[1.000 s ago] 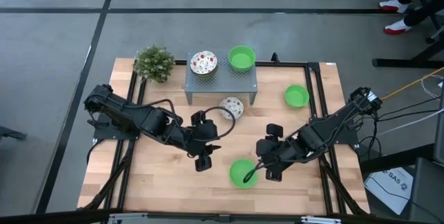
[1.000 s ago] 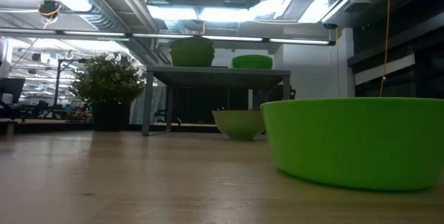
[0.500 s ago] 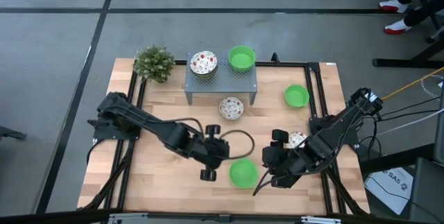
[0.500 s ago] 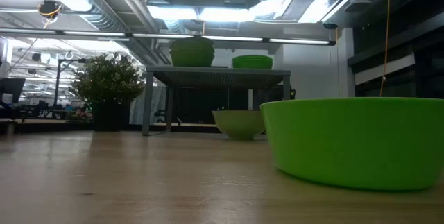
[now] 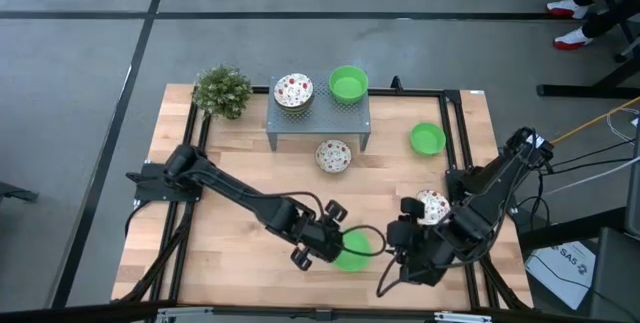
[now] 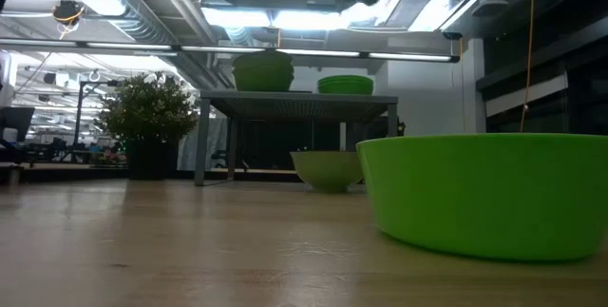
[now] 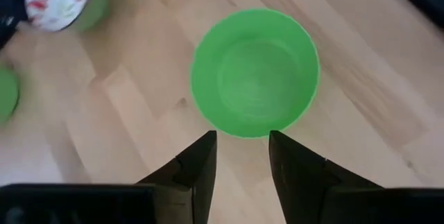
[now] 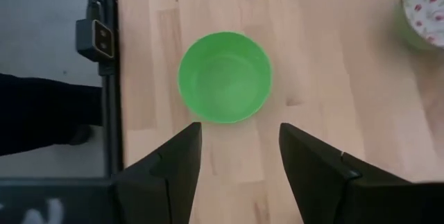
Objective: Pick & Place Mini bowls
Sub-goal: Stack the green bowl on the green bowl
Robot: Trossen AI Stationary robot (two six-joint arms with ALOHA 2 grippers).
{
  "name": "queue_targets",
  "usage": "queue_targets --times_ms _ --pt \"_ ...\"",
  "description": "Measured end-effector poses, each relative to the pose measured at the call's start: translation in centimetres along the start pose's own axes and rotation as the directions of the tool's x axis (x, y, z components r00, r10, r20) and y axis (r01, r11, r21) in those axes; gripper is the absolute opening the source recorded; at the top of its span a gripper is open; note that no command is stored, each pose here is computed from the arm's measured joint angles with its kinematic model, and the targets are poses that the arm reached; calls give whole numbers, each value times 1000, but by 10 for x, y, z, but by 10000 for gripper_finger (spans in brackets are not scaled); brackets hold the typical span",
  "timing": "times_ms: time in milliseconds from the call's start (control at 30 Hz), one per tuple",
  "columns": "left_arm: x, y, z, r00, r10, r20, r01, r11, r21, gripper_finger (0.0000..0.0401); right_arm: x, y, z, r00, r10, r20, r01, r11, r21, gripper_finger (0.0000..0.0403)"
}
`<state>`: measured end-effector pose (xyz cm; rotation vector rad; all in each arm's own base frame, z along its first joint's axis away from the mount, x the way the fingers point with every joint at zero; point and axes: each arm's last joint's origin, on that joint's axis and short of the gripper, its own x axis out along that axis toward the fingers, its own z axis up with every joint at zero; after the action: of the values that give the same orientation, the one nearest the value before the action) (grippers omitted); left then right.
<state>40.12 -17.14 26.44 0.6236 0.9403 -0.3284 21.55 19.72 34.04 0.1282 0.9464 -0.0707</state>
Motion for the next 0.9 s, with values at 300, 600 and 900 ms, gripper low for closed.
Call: queue_targets --times_ms 300,600,900 --pt "36 -11 -1 997 -79 -18 81 973 218 126 -5 9 -7 999 36 5 -37 995 95 194" --pt "62 -21 -2 988 -155 -15 152 937 315 126 -6 13 -5 997 72 34 -76 989 126 194" --pt "77 -35 0 981 -194 -4 183 919 348 126 -6 13 -5 997 71 34 -74 989 127 194"
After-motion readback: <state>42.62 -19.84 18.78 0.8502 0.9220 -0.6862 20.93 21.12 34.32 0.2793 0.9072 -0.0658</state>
